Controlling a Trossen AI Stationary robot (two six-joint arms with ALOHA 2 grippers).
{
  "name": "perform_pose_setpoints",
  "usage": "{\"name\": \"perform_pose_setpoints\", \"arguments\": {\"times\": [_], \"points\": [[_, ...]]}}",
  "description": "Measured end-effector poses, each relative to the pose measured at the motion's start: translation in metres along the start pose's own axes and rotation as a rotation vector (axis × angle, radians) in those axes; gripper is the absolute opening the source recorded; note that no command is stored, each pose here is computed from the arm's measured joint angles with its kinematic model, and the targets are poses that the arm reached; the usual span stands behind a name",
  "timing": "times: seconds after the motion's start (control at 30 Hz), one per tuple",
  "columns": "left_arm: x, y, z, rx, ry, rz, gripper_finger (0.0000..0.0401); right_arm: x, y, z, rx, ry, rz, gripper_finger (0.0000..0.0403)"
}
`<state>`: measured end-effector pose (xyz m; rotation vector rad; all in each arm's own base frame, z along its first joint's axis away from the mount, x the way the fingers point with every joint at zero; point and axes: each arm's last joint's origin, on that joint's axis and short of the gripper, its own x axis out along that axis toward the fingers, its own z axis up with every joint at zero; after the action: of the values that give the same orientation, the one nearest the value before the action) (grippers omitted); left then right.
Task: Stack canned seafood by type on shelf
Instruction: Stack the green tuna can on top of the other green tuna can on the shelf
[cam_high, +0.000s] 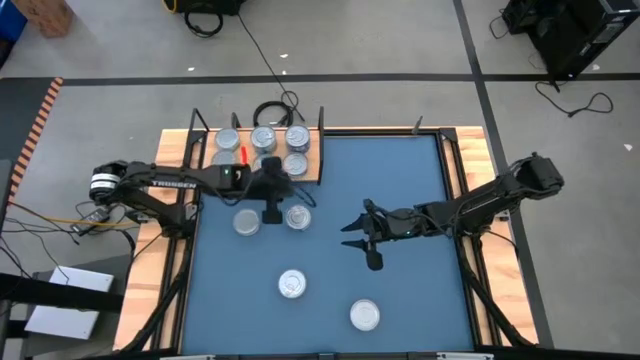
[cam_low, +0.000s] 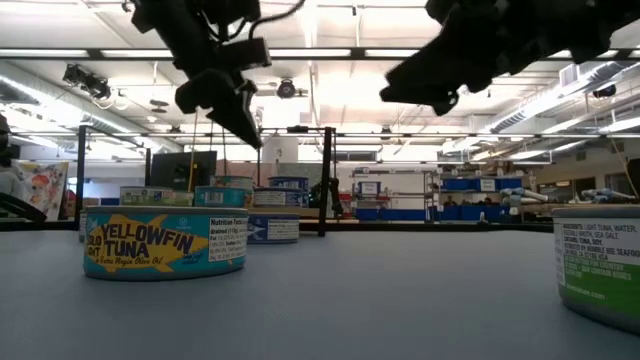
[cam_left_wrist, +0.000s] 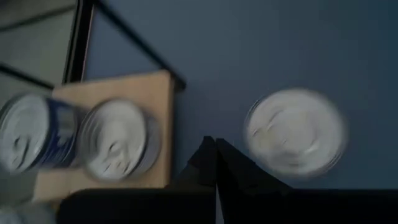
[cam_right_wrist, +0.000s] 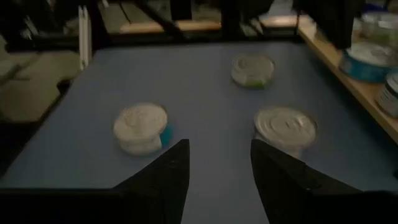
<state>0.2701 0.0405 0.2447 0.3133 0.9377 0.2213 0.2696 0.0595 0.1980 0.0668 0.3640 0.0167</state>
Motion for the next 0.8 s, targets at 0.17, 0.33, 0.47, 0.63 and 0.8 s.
{"name": "perform_pose_setpoints", "arguments": {"times": [0.17, 0.33, 0.47, 0.63, 0.8], "points": [[0.000, -0.022, 0.003, -0.031, -0.166, -0.013, 0.0001, 0.020, 0.002, -0.011, -0.048, -0.030, 0.014, 0.0164], [-0.001, -0.046, 0.003, -0.012, -0.252, -0.048, 0.0001, 0.040, 0.005, -0.019, -0.061, -0.052, 0.014, 0.0106], [-0.003, -0.061, 0.002, 0.003, -0.258, -0.039, 0.0001, 0.051, 0.007, -0.018, -0.068, -0.048, 0.013, 0.0031], [-0.014, -0.079, 0.002, 0.015, -0.278, -0.039, 0.0000, 0.054, 0.008, -0.014, -0.089, -0.059, 0.014, 0.0017], [-0.022, -0.095, 0.002, 0.043, -0.293, -0.029, 0.0000, 0.054, 0.008, -0.013, -0.089, -0.064, 0.015, 0.0009]]}}
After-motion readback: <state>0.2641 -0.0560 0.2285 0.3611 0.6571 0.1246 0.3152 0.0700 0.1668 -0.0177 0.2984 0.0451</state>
